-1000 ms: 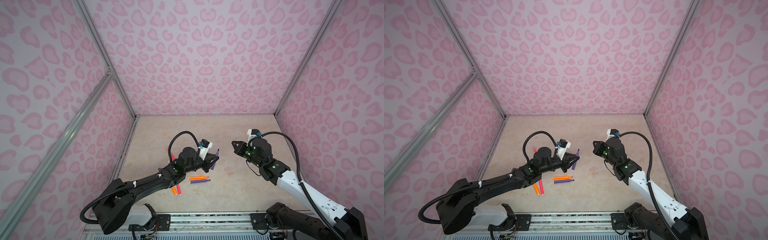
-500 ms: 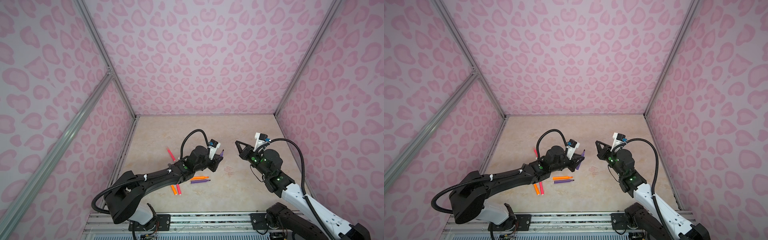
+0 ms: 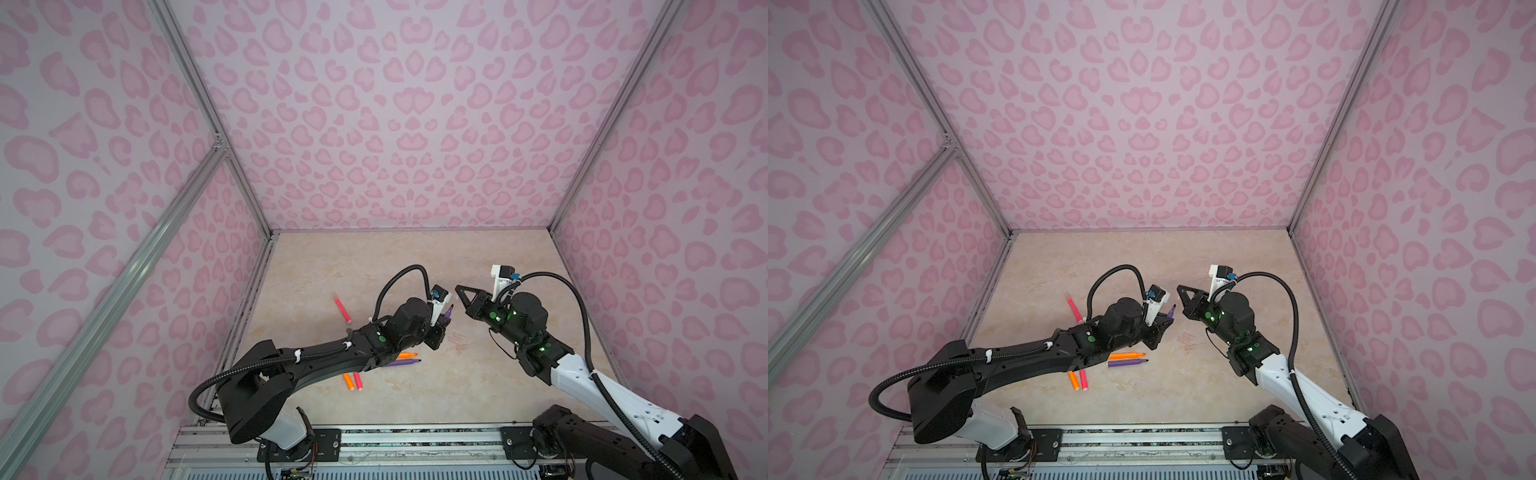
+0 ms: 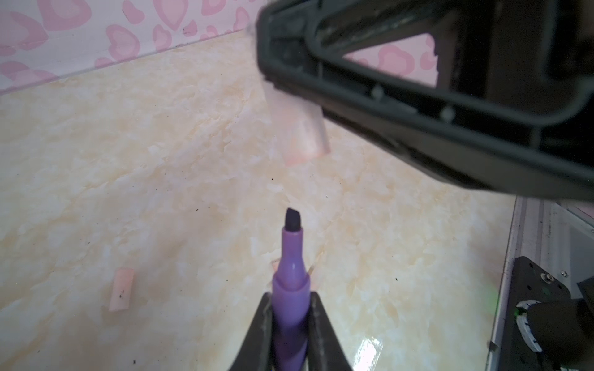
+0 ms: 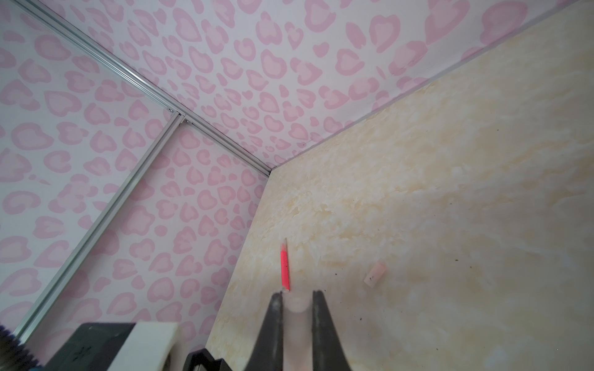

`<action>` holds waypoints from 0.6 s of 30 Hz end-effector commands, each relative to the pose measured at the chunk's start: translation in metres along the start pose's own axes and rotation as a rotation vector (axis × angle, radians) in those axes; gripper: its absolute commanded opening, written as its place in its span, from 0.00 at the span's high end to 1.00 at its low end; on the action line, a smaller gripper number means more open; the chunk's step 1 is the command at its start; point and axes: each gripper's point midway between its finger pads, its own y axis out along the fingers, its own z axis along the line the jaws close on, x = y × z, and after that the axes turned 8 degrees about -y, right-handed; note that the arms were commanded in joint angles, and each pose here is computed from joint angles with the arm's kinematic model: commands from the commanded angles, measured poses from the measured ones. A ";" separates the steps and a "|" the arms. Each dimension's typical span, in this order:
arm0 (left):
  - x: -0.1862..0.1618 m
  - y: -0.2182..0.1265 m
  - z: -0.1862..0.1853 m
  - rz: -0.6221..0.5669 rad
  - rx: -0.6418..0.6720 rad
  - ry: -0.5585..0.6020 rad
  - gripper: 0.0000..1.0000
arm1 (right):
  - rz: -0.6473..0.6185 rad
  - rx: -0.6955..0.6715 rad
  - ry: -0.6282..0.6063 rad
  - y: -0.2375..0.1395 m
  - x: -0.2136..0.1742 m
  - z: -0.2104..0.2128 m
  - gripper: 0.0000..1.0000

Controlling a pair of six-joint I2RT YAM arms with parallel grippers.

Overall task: Insert the pens into the pen caps
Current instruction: 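Lift the cap with the right gripper over the purple highlighter tip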

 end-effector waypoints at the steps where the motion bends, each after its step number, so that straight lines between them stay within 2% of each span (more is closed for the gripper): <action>1: 0.008 -0.002 0.001 -0.025 0.016 0.015 0.96 | 0.001 0.020 -0.032 0.005 -0.002 0.008 1.00; 7: 0.009 -0.003 0.003 -0.030 0.027 0.014 0.96 | 0.034 0.015 -0.043 0.011 -0.012 0.009 1.00; 18: 0.010 -0.005 0.002 -0.034 0.018 0.010 0.96 | 0.008 -0.040 -0.080 0.008 -0.008 0.001 1.00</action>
